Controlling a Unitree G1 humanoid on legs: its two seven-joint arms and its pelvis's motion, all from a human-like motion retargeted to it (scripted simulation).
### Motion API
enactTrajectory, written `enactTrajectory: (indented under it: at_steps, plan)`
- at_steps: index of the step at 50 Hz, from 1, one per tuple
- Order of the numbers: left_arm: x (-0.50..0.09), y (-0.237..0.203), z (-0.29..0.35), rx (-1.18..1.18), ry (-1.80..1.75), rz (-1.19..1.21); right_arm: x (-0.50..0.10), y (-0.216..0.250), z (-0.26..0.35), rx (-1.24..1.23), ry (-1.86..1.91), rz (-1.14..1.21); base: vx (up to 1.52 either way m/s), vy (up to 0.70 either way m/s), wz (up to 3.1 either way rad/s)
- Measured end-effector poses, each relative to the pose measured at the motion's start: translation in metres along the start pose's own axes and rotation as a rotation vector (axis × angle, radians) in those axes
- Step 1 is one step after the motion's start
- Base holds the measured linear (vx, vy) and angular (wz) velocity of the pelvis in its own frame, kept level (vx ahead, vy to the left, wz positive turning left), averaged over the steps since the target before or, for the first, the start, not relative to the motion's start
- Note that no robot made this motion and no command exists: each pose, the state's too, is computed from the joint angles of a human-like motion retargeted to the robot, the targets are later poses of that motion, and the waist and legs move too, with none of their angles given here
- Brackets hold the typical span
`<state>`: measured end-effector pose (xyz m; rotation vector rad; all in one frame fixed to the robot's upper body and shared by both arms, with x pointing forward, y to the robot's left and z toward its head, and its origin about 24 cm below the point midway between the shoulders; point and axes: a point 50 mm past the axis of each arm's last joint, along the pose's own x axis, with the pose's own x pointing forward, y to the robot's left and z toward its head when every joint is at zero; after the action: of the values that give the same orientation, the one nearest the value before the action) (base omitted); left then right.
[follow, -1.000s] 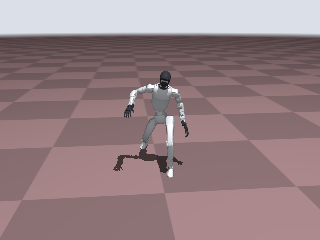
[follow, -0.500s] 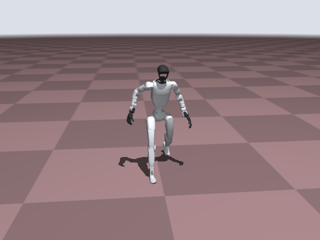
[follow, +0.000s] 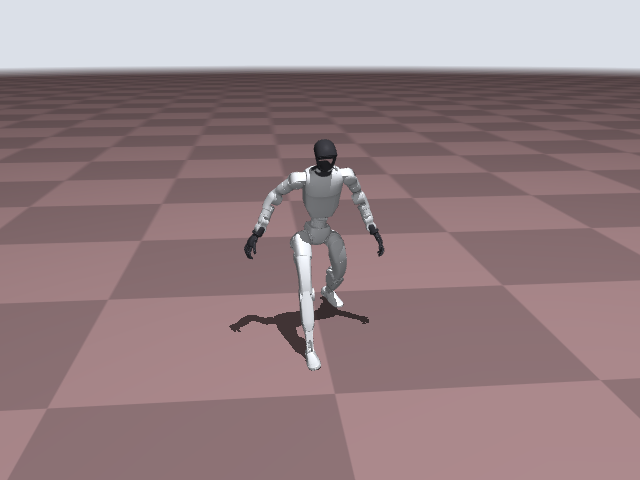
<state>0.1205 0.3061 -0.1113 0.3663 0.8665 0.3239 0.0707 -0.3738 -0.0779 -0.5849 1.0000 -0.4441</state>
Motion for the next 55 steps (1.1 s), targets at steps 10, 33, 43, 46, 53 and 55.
enactTrajectory:
  at_steps: [10,33,43,46,53,55]
  plan:
    - [0.01,0.035,0.009,-0.138,0.039,0.121,0.006,0.008,-0.003,0.24,0.081,-0.019,-0.14,0.14,0.27]
    - [0.0,-0.081,0.021,-0.259,0.058,-0.141,-0.001,0.096,0.074,0.233,-0.143,0.233,0.08,0.02,-0.15]
    - [-0.009,-0.101,0.076,-0.13,-0.234,-0.283,-0.013,0.101,0.1,-0.044,-0.352,0.197,0.04,-0.01,0.16]
    - [-0.009,-0.099,0.098,-0.109,-0.318,-0.291,-0.014,0.103,0.12,-0.055,-0.419,0.21,-0.07,0.07,-0.05]
    - [-0.007,-0.098,0.123,-0.102,-0.387,-0.274,-0.014,0.102,0.15,0.017,-0.475,0.204,-0.09,0.09,0.09]
    - [-0.005,-0.096,0.117,-0.111,-0.363,-0.261,-0.013,0.103,0.144,0.048,-0.446,0.2,-0.06,0.05,0.21]
